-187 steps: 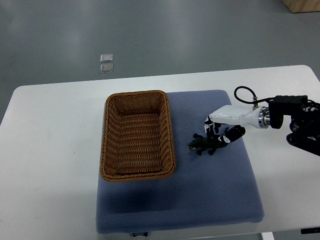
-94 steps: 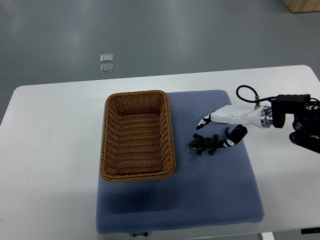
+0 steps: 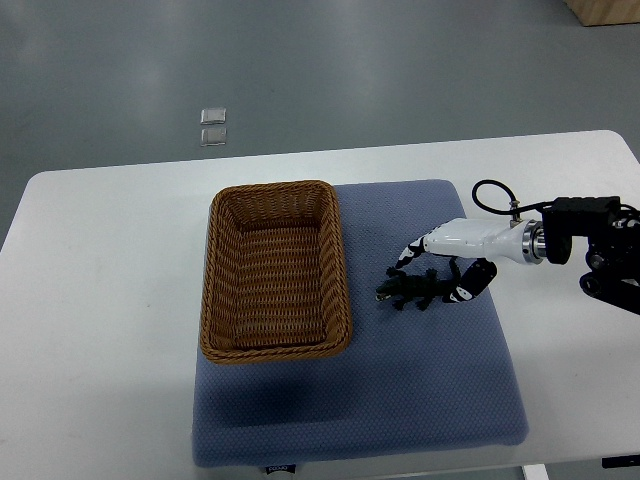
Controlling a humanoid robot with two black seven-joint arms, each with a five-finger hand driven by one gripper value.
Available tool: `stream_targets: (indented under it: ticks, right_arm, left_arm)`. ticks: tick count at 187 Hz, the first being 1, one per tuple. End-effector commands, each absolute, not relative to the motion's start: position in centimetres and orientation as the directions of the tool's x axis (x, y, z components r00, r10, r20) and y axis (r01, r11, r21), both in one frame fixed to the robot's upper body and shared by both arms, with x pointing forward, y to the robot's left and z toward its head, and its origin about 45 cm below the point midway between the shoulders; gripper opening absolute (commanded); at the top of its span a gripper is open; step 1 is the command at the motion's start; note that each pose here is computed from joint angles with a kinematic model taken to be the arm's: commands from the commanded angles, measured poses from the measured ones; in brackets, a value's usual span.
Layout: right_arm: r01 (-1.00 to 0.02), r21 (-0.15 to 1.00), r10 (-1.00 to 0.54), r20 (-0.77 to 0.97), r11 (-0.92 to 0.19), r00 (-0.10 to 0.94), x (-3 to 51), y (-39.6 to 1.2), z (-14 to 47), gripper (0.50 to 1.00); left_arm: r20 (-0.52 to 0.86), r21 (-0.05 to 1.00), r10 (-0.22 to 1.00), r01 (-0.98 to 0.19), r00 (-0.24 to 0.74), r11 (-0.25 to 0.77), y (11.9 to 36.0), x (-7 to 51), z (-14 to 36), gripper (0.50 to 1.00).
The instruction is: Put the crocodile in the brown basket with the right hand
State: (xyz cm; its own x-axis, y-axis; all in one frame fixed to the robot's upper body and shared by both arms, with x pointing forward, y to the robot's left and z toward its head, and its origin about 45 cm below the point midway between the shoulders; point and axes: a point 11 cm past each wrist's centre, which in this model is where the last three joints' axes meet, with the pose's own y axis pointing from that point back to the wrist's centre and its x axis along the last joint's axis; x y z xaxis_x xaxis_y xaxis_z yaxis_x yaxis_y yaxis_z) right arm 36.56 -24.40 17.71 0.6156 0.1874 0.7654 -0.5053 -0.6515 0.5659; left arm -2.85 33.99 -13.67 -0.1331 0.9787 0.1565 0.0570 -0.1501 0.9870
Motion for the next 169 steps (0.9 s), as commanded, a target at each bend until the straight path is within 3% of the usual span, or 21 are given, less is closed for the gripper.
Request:
stream_targets:
  ticks: [1,42,95,169]
  right_arm:
    - [-0.503,0.567,0.189,0.765,-0.652,0.616,36.3,-24.4,17.3,0.774]
    - [-0.513,0.558,0.206,0.781,-0.652,0.589,36.2,-24.4,17.1,0.756]
    - [-0.507,0.570,0.227,0.778,-0.646,0.586,35.9,-24.6,16.5,0.668]
    - [-0.501,0.575,0.235,0.775,-0.647,0.586,35.7,-24.6,16.2,0.672]
  left_arm:
    - [0.157,0.987,0.979,0.057,-0.133,-0.150,34.0,-2.9,-13.7,1.000]
    - [0.157,0.987,0.979,0.057,-0.132,-0.150,34.0,-2.9,-13.7,1.000]
    - [0.157,0.987,0.979,0.057,-0.133,-0.150,34.0,-2.9,-13.7,1.000]
    - [0.157,0.987,0.979,0.057,-0.133,-0.150,34.0,-2.9,-13.7,1.000]
